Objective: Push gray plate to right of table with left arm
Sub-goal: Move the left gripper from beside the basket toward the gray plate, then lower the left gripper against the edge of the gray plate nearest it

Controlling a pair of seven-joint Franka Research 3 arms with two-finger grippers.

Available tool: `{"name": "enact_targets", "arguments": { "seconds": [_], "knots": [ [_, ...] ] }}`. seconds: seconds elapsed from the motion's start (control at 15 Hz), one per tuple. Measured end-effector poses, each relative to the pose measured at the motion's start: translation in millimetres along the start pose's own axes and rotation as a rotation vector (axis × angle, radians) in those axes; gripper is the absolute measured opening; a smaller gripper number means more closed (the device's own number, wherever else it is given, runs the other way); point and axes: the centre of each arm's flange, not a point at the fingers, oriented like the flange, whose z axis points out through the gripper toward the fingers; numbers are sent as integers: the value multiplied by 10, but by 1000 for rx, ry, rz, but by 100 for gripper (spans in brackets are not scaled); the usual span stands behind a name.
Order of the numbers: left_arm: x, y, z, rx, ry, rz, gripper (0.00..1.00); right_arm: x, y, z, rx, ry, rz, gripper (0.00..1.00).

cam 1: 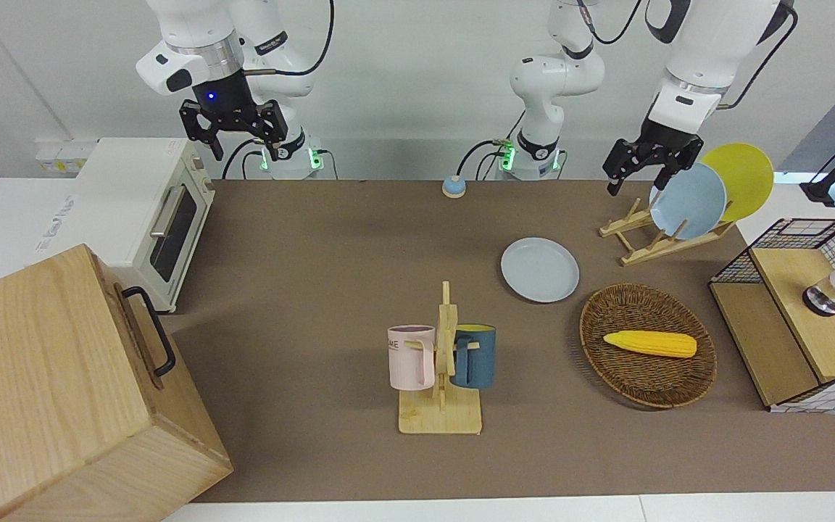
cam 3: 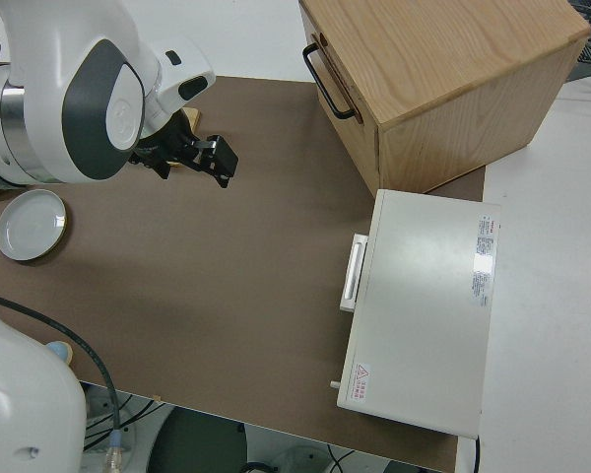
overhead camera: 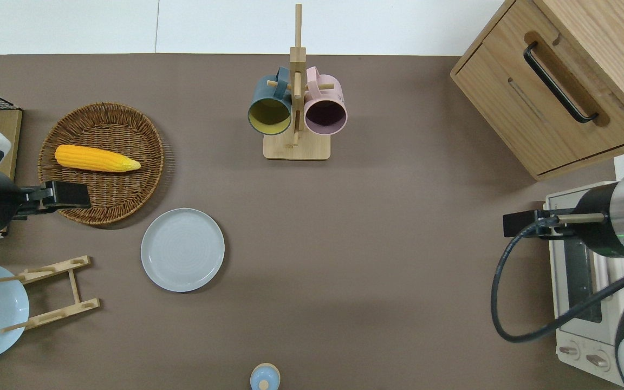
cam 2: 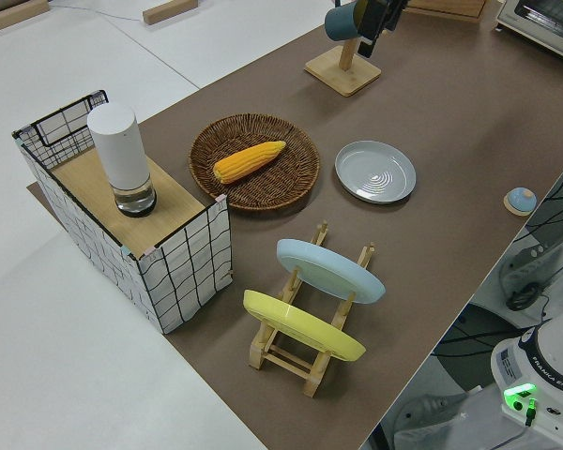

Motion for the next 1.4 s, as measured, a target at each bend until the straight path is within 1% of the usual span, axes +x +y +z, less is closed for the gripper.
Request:
{"name": "enact_targets", "arguments": {
  "seconds": [0.07,0.33,0.93,1.13,1.2,1.27,1.4],
  "knots": [
    [1,-5,1,4,1,10,100,0,0,0,0,0,0,100],
    [-21,-66,26,10,-29,0,100,0,0,0,0,0,0,100],
    [-73,-80,88,19,-79,-1,100,0,0,0,0,0,0,100],
    [-90,-132,359,27,-129,-7,100,0,0,0,0,0,0,100],
    [-95,-154,517,29,-145,-9,99,0,0,0,0,0,0,100],
    [-100,-183,767,31,-157,-13,99,0,0,0,0,0,0,100],
    [-124,-223,1123,33,-168,-19,99,0,0,0,0,0,0,100]
  ]
}}
